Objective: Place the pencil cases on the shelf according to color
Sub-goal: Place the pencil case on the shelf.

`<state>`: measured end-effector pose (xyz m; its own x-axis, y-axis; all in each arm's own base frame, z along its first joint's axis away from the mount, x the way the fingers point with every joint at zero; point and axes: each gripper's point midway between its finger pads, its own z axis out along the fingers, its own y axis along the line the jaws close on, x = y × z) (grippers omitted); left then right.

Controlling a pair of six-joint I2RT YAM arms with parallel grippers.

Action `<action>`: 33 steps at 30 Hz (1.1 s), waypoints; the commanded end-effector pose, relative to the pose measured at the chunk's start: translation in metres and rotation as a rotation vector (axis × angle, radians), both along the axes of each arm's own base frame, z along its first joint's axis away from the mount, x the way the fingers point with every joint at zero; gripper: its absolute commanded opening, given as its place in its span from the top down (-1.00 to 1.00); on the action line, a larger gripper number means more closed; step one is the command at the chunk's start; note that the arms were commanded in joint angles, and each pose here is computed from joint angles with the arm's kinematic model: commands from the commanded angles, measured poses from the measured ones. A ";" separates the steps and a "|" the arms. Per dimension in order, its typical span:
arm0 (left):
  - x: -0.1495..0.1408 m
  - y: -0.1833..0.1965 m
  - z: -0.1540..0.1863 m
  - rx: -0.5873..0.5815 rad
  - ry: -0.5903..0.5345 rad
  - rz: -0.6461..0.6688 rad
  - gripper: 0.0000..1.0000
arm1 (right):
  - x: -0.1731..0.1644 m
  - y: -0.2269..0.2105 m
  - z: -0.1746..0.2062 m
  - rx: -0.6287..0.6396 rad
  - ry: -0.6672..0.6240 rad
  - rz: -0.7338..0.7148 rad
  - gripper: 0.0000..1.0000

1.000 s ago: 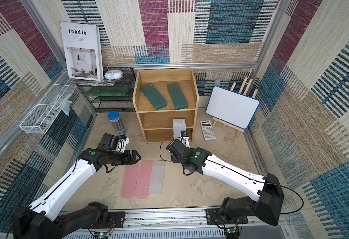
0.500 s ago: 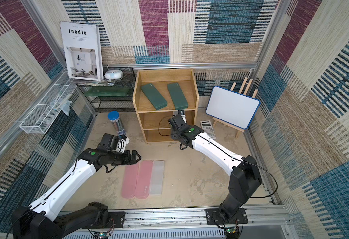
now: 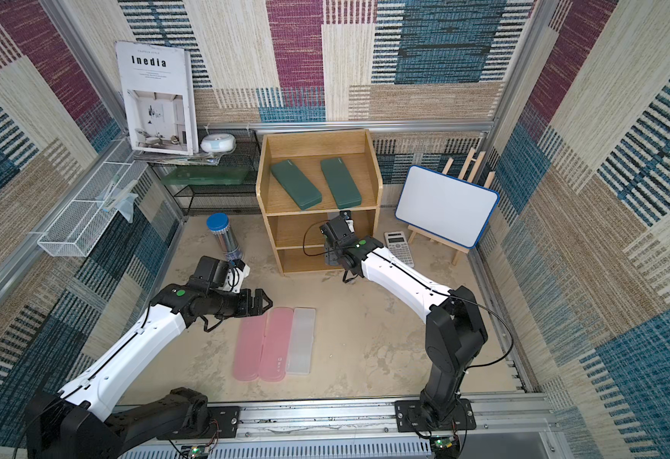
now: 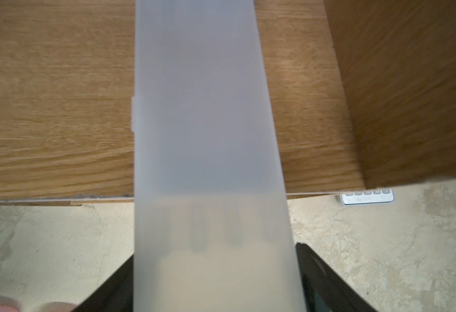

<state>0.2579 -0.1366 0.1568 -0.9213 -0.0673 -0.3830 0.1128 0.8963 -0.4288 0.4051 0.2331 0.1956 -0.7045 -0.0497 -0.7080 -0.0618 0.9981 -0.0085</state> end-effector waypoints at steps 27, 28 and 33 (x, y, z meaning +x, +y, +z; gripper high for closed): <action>0.000 -0.001 -0.001 0.003 0.014 -0.005 -0.99 | -0.069 -0.003 0.037 0.321 -0.058 0.125 0.07; -0.001 -0.001 -0.001 0.004 0.016 -0.005 -0.99 | -0.070 -0.001 0.033 0.326 -0.049 0.132 0.16; 0.000 0.000 -0.002 0.009 0.016 -0.003 -0.99 | -0.056 0.006 0.010 0.296 -0.014 0.107 0.43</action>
<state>0.2581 -0.1372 0.1551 -0.9253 -0.0653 -0.3735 0.1099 0.8966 -0.4290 0.3387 0.2299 0.2019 -0.7111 0.0564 -0.7008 -0.1703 0.9533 0.2495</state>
